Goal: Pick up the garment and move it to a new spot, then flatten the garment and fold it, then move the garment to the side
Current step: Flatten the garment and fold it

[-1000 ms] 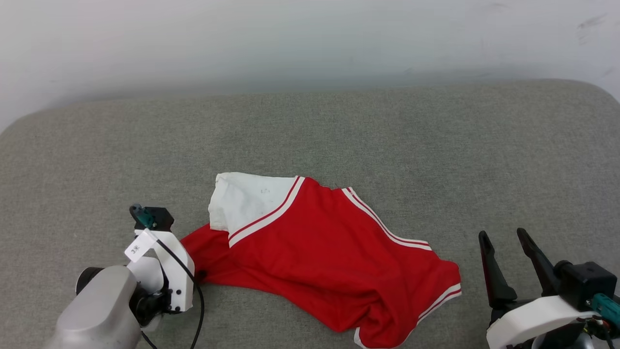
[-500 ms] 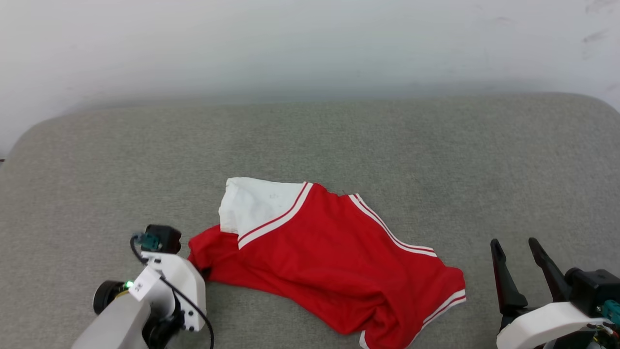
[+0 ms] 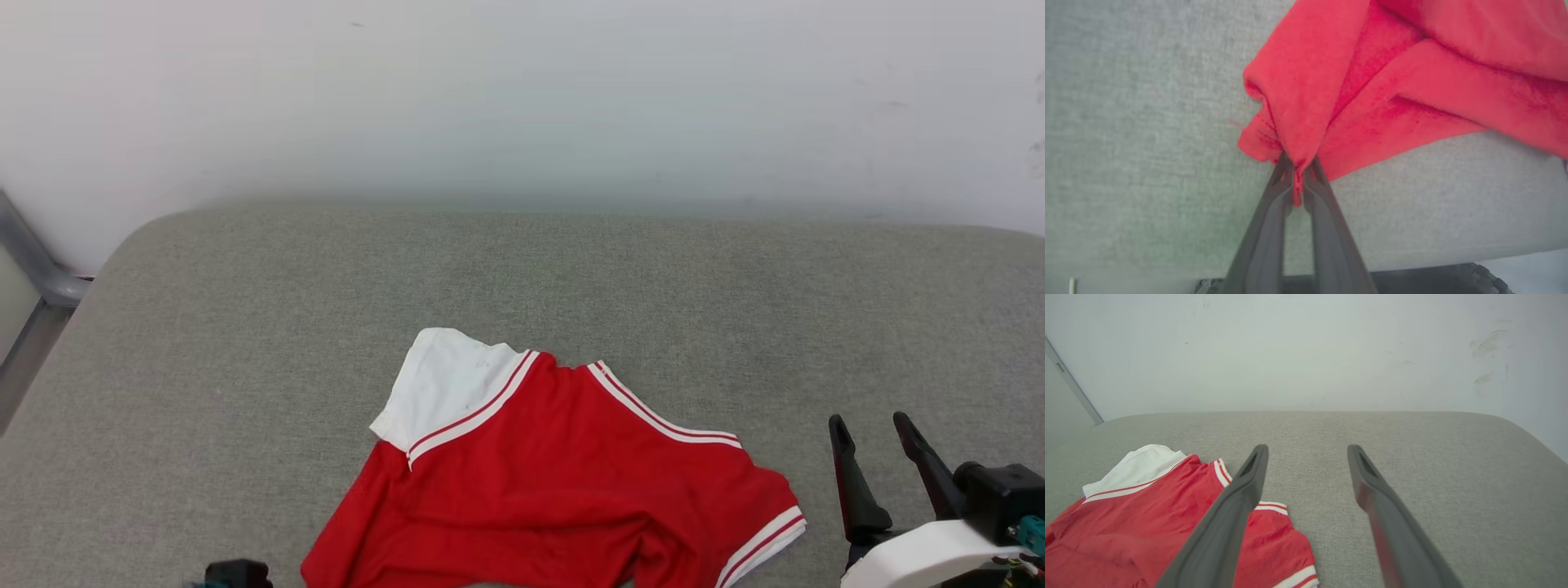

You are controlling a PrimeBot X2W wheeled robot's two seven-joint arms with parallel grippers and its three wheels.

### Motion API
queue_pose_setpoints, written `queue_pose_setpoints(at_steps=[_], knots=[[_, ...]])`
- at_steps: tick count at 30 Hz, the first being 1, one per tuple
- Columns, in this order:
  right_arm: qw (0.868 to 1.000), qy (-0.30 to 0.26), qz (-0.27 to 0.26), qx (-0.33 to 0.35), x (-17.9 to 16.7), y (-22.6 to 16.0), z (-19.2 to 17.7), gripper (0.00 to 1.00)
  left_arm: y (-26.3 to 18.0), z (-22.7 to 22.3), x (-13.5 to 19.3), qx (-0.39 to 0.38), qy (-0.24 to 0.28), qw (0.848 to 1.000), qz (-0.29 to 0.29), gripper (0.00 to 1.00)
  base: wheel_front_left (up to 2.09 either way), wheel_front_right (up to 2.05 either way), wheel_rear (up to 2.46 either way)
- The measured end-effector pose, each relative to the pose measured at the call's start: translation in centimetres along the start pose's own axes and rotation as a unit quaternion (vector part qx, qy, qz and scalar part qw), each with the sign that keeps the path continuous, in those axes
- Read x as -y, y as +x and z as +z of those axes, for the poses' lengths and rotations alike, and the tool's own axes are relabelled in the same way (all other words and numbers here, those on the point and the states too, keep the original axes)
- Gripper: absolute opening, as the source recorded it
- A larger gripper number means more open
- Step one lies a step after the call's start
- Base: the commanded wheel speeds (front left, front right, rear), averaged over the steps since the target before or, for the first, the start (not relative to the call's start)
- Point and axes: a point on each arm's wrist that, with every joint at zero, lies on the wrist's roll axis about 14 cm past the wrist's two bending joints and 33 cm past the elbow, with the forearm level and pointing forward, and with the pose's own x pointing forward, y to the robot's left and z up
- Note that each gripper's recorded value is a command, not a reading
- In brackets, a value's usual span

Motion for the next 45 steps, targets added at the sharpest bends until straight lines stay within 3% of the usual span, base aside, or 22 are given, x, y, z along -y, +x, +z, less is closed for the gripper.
queue_pose_setpoints(at_steps=[8, 12, 13, 14, 20, 24, 32, 37, 45], knots=[[1.0, -0.003, -0.002, 0.004, 0.1, -1.1, 0.3, 1.0, -2.5, -6.4, 1.9, -0.062, -0.062, 0.996, -0.004, 0.0, 0.0, 0.0, 0.0], [1.0, -0.003, -0.009, 0.006, 0.4, -1.6, 0.6, 1.0, -3.1, -7.2, 3.4, -0.069, -0.053, 0.996, -0.021, 0.0, 0.0, 0.0, 0.0], [1.0, -0.004, -0.01, 0.008, 0.5, -1.7, 0.7, 1.0, -3.0, -6.8, 3.6, -0.061, -0.048, 0.997, -0.024, 0.42, 0.0, 0.0, 0.0], [1.0, -0.004, -0.01, 0.01, 0.5, -1.7, 0.8, 1.0, -3.1, -6.5, 3.8, -0.057, -0.042, 0.997, -0.028, 1.0, 0.0, 0.0, 0.0], [1.0, -0.005, -0.013, 0.014, 0.7, -2.0, 1.2, 1.0, -2.7, -1.3, 4.7, 0.043, 0.004, 0.998, -0.041, 1.0, 0.0, 0.0, 0.0], [1.0, -0.006, -0.017, 0.017, 0.9, -2.2, 1.4, 1.0, -3.2, 3.2, 5.5, 0.136, 0.034, 0.989, -0.052, 1.0, 0.0, 0.0, 0.0], [0.999, -0.009, -0.036, 0.009, 2.2, -2.7, 1.2, 1.0, -5.4, 10.9, 7.4, 0.314, 0.074, 0.944, -0.07, 1.0, 0.0, 0.0, 0.0], [0.999, -0.012, -0.045, 0.001, 2.8, -3.0, 0.9, 1.0, -6.8, 14.2, 8.1, 0.386, 0.105, 0.914, -0.067, 1.0, 0.0, 0.0, 0.0], [0.998, -0.025, -0.055, -0.031, 3.6, -2.6, -0.3, 1.0, -7.8, 16.4, 8.2, 0.431, 0.117, 0.893, -0.047, 1.0, 0.0, 0.0, 0.0]])
